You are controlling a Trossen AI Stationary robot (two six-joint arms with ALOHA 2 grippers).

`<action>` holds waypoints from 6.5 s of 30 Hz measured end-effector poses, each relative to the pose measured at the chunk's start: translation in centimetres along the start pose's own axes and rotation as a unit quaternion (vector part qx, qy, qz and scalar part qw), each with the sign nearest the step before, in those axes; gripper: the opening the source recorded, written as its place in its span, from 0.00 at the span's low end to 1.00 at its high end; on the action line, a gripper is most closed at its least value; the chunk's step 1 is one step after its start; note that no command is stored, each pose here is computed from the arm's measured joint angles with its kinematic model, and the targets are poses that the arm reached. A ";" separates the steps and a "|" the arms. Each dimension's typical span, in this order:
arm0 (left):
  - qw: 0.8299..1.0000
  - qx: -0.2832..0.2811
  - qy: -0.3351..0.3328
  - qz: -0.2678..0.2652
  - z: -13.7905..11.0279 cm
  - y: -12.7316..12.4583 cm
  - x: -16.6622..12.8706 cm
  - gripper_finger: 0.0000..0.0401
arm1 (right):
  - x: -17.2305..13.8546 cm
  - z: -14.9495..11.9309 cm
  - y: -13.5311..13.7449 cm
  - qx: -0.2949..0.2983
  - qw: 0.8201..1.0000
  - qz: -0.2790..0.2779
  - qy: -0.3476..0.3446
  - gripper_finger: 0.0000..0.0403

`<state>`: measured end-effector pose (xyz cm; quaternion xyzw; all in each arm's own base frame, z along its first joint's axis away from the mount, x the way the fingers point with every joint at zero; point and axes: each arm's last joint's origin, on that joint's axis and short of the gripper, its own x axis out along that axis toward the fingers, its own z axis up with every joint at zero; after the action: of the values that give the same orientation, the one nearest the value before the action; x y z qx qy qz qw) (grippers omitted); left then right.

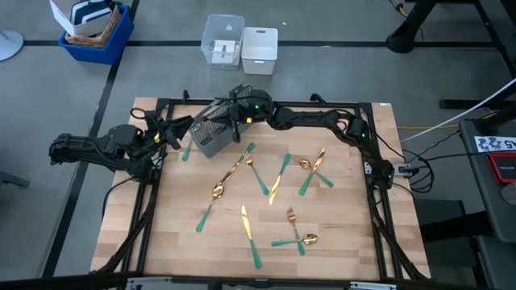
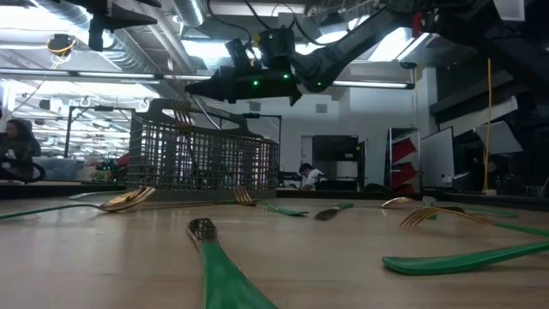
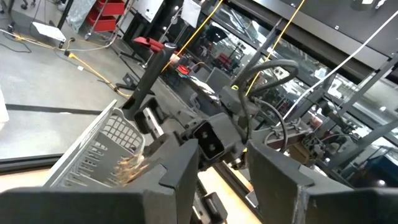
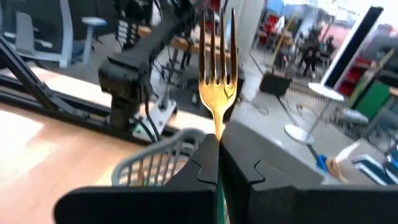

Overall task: Sort silverware
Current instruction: Put the top green-gold fork into the silverware basket, then put the top left green-gold spoon into the silverware basket

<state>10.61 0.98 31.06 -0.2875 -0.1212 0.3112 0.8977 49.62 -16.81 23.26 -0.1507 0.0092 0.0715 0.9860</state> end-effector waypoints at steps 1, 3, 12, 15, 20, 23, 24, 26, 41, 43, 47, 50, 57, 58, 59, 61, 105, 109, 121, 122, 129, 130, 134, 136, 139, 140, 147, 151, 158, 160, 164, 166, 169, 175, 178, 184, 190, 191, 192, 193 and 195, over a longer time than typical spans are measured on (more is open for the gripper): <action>1.000 0.000 0.000 0.000 0.0 0.0 0.0 0.33 | 0.0 0.1 0.0 -0.001 1.000 0.001 -0.003 0.02; 1.000 0.000 0.000 0.000 0.0 0.0 0.0 0.33 | 0.1 0.2 0.2 -0.002 1.000 0.004 -0.006 0.02; 1.000 0.000 0.000 0.000 0.0 0.0 0.0 0.33 | 0.5 0.6 0.8 -0.013 1.000 0.011 -0.020 0.02; 1.000 0.000 0.000 0.000 0.0 0.0 0.0 0.33 | 0.6 0.1 0.9 -0.025 1.000 0.003 -0.017 0.02; 1.000 0.000 0.000 0.000 0.0 0.0 0.0 0.33 | 0.9 -1.3 1.1 -0.025 1.000 0.003 -0.002 0.02; 1.000 0.000 0.000 0.000 0.0 0.0 0.0 0.33 | 1.2 -2.4 1.2 -0.024 1.000 -0.001 0.007 0.02; 1.000 0.000 0.000 0.000 0.0 0.0 0.0 0.33 | 1.3 -2.8 1.3 -0.021 1.000 0.000 0.011 0.02; 1.000 0.000 0.000 0.000 0.0 0.0 0.0 0.33 | 1.4 -3.3 1.4 -0.018 1.000 0.001 0.018 0.02; 1.000 0.008 0.008 0.005 -0.2 0.1 0.0 0.33 | 1.4 -4.0 1.3 0.020 0.997 -0.046 0.056 0.03; 1.000 0.010 0.008 0.005 -0.2 0.1 0.0 0.33 | 1.4 -4.0 1.4 0.034 0.997 -0.045 0.060 0.07; 1.000 0.011 0.008 0.005 -0.2 0.1 0.0 0.33 | 1.4 -4.1 1.4 0.041 0.996 -0.043 0.064 0.18; 1.000 0.011 0.008 0.005 -0.2 0.1 0.0 0.33 | 1.4 -4.0 1.4 0.039 0.996 -0.045 0.060 0.24; 1.000 -0.002 -0.006 0.007 0.4 0.4 -0.3 0.33 | 0.8 -1.6 0.9 0.042 0.998 -0.041 0.037 0.27; 1.000 -0.006 -0.011 0.008 0.6 0.4 -0.3 0.33 | 0.7 -0.9 0.8 0.048 0.998 -0.040 0.030 0.27; 1.000 -0.007 -0.016 0.008 0.9 0.3 -0.4 0.33 | 0.5 -0.1 0.7 0.050 0.998 -0.041 0.026 0.27; 1.000 -0.006 -0.025 0.010 1.5 0.2 -0.4 0.33 | 0.0 1.4 0.5 0.057 0.997 -0.038 0.021 0.27; 0.835 -0.085 0.305 0.451 4.5 5.6 5.7 0.18 | -23.6 24.9 4.8 0.186 0.959 -0.083 0.197 0.27; 0.792 -0.111 0.353 0.485 3.8 7.2 7.1 0.18 | -24.2 24.9 5.1 0.191 0.955 -0.079 0.212 0.27; 0.731 -0.135 0.391 0.542 2.8 12.9 11.4 0.18 | -24.6 24.3 5.5 0.203 0.945 -0.071 0.247 0.27; 0.729 -0.143 0.395 0.541 2.7 13.4 11.6 0.18 | -24.6 24.2 5.5 0.203 0.944 -0.071 0.250 0.27; 0.733 -0.198 0.416 0.500 2.7 16.2 13.1 0.18 | -24.6 24.2 5.5 0.203 0.944 -0.070 0.253 0.27; 0.736 -0.198 0.415 0.497 2.7 16.5 13.3 0.18 | -24.6 24.2 5.5 0.203 0.944 -0.070 0.253 0.27; 0.742 -0.198 0.402 0.499 2.9 17.1 13.6 0.18 | -24.6 24.2 5.5 0.202 0.943 -0.070 0.253 0.27; 0.741 -0.199 0.401 0.500 2.9 17.2 13.5 0.18 | -24.6 24.2 5.5 0.202 0.944 -0.070 0.253 0.27; 0.744 -0.202 0.421 0.479 2.8 17.1 13.5 0.18 | -24.6 24.2 5.5 0.202 0.943 -0.070 0.253 0.27; 0.744 -0.203 0.431 0.470 2.6 17.0 13.5 0.18 | -24.6 24.2 5.5 0.202 0.943 -0.070 0.253 0.27; 0.749 -0.186 0.457 0.443 2.0 16.3 13.9 0.18 | -24.6 24.2 5.5 0.202 0.943 -0.071 0.253 0.27; 0.755 -0.170 0.462 0.432 2.0 16.2 14.0 0.18 | -24.6 24.2 5.5 0.201 0.943 -0.071 0.254 0.27; 0.751 -0.197 0.439 0.452 2.8 17.4 13.4 0.18 | -24.6 24.2 5.5 0.201 0.943 -0.071 0.254 0.27; 0.751 -0.209 0.439 0.447 3.0 17.6 13.3 0.18 | -24.6 24.2 5.5 0.201 0.943 -0.071 0.254 0.27; 0.756 -0.218 0.449 0.423 3.0 17.6 13.3 0.18 | -24.6 24.2 5.5 0.201 0.943 -0.071 0.254 0.27; 0.757 -0.222 0.456 0.412 2.9 17.4 13.4 0.18 | -24.6 24.2 5.5 0.202 0.943 -0.071 0.254 0.27; 0.757 -0.223 0.458 0.409 2.9 17.4 13.4 0.18 | -24.6 24.2 5.5 0.201 0.943 -0.071 0.254 0.27; 0.748 -0.191 0.437 0.461 3.0 17.7 13.3 0.18 | -24.6 24.2 5.5 0.199 0.944 -0.071 0.254 0.27; 0.743 -0.177 0.443 0.470 2.5 17.7 13.5 0.18 | -24.6 24.2 5.5 0.198 0.944 -0.071 0.254 0.27; 0.731 -0.157 0.441 0.496 1.4 17.7 13.4 0.18 | -24.6 24.2 5.5 0.198 0.944 -0.071 0.254 0.27; 0.705 -0.151 0.467 0.513 -0.7 18.1 12.4 0.18 | -24.6 24.2 5.5 0.197 0.944 -0.073 0.254 0.27; 0.702 -0.150 0.471 0.513 -1.0 18.1 12.3 0.18 | -24.6 24.2 5.5 0.197 0.944 -0.073 0.255 0.27; 0.701 -0.148 0.473 0.512 -1.4 18.1 12.2 0.18 | -24.6 24.2 5.5 0.197 0.944 -0.073 0.255 0.27; 0.703 -0.146 0.474 0.510 -1.7 18.2 12.2 0.18 | -24.6 24.2 5.5 0.197 0.944 -0.073 0.254 0.27; 0.709 -0.140 0.472 0.504 -2.4 18.3 12.2 0.18 | -24.6 24.2 5.5 0.197 0.944 -0.073 0.255 0.27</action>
<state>12.07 19.34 18.76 -0.5380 0.4391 0.5206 0.4967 24.40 -7.81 45.67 0.0332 0.2627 -0.0451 0.9633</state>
